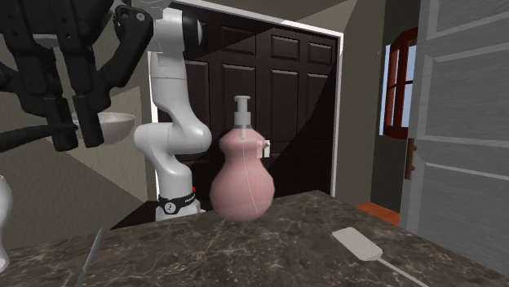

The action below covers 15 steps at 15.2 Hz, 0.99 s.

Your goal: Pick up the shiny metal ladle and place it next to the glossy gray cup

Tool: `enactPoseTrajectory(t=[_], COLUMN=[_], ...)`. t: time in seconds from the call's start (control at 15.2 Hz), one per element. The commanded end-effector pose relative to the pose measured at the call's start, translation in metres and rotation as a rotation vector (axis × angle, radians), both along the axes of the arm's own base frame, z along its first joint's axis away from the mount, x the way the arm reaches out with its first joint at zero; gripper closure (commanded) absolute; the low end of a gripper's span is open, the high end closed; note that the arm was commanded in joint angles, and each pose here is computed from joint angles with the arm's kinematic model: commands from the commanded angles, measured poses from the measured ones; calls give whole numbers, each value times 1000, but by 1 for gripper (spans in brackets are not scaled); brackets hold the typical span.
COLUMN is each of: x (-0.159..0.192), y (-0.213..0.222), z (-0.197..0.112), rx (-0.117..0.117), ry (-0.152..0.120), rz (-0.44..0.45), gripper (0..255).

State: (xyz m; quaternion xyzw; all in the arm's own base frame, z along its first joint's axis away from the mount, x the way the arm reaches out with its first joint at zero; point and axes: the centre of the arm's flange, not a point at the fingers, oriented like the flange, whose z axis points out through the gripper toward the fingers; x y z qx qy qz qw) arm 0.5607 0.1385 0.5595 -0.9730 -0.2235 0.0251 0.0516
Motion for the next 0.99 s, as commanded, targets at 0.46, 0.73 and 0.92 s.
enactPoseTrajectory(t=[0.46,0.73,0.92], x=[-1,-2,-2], y=[-121,-174,-213], z=[-1,-1,-1], rx=[0,0,0], ry=[0,0,0], rz=[1,1,1], gripper=[255,255,255])
